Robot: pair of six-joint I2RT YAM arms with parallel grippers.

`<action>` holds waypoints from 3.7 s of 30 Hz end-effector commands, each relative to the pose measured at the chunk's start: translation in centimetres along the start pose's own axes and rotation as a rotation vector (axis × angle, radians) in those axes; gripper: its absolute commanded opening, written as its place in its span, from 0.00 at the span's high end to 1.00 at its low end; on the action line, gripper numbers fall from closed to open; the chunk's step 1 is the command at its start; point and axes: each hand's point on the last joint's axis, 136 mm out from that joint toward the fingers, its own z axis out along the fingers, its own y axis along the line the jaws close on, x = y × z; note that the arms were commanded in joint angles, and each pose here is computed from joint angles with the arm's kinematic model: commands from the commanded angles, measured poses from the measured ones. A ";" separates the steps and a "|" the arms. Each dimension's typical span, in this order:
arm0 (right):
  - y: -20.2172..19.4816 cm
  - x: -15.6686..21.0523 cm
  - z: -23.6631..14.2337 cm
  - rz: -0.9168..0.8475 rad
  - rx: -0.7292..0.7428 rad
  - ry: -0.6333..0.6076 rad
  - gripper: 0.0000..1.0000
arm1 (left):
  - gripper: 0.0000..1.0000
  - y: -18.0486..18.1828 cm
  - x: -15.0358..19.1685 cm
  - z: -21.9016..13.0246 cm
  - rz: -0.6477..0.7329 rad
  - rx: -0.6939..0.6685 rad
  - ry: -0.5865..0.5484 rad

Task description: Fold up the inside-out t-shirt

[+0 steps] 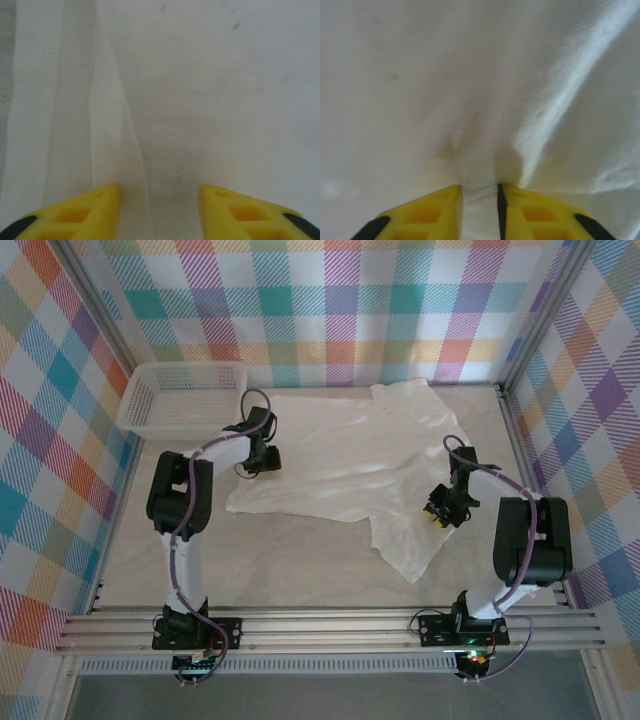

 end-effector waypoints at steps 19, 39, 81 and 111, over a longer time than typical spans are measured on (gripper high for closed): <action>-3.3 -4.0 -3.6 0.159 -0.038 -0.049 0.67 | 0.67 1.1 -1.5 -9.4 -0.179 0.182 -0.119; -1.9 -1.0 1.1 0.023 0.096 0.014 0.73 | 0.94 5.9 9.9 -7.3 -0.135 -0.234 0.056; -8.1 -8.2 -2.5 0.150 -0.134 -0.264 0.56 | 0.68 3.0 11.8 -17.2 -0.205 0.293 -0.256; -1.8 -0.7 -10.0 0.026 -0.441 -0.251 1.00 | 0.48 2.9 16.9 -8.0 -0.416 0.165 -0.069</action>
